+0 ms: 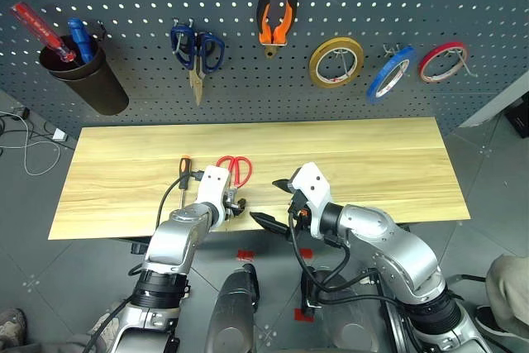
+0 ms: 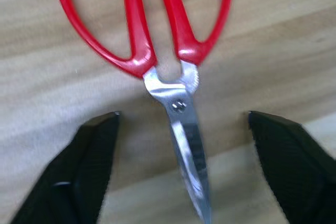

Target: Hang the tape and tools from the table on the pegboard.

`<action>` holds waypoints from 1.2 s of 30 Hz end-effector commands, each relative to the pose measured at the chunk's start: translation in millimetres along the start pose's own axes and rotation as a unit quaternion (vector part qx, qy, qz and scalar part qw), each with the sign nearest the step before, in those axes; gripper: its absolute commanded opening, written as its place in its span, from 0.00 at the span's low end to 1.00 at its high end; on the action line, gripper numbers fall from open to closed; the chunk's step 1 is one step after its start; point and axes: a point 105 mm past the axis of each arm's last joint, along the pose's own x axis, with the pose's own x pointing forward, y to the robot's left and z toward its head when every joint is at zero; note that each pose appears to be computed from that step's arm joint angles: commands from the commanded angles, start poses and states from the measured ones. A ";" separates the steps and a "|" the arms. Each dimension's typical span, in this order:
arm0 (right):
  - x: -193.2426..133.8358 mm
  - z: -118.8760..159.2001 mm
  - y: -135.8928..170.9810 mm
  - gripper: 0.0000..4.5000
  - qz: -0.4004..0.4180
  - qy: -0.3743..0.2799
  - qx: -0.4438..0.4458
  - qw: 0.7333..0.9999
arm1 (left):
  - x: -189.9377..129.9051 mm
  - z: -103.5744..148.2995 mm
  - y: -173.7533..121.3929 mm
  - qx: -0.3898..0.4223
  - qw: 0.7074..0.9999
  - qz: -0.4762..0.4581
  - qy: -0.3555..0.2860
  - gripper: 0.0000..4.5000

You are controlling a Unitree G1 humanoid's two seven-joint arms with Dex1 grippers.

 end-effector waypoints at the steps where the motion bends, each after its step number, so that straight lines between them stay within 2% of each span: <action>1: -7.4 9.6 4.8 1.00 0.019 -0.018 0.010 1.000 | 8.9 -30.0 -6.9 -0.007 0.998 -0.012 0.056 0.61; 8: -17.0 9.7 -1.4 1.00 0.023 -0.013 0.031 0.999 | 11.7 -25.9 1.1 -0.007 0.999 -0.005 0.049 0.14; 10: -18.1 10.3 -3.8 1.00 0.018 -0.014 0.030 0.999 | 11.5 -22.5 3.2 -0.011 0.999 -0.001 0.036 0.06; 15: -20.3 12.9 -7.1 1.00 0.002 -0.014 -0.015 1.000 | 3.3 -12.7 2.3 0.006 1.000 -0.008 -0.016 0.06; 18: -24.2 26.4 -6.9 1.00 -0.026 -0.038 -0.102 0.994 | -18.9 3.1 7.5 0.057 0.993 0.004 -0.106 0.06; 23: -29.0 40.4 -12.4 1.00 -0.087 -0.096 -0.163 0.978 | -47.4 -9.7 9.1 0.091 0.984 0.041 -0.149 0.06; 26: -29.6 43.6 -17.4 1.00 -0.113 -0.116 -0.170 0.972 | -63.4 0.6 9.5 0.112 0.970 0.074 -0.202 0.06; 28: -30.0 47.5 -21.7 1.00 -0.126 -0.129 -0.163 0.970 | -75.8 18.9 10.0 0.134 0.953 0.095 -0.256 0.06; 31: -35.3 58.7 -32.9 1.00 -0.155 -0.161 -0.141 0.965 | -106.5 58.9 14.8 0.189 0.904 0.138 -0.357 0.06; 36: -40.1 63.5 -39.4 1.00 -0.166 -0.174 -0.142 0.960 | -130.0 93.8 34.8 0.218 0.867 0.179 -0.410 0.06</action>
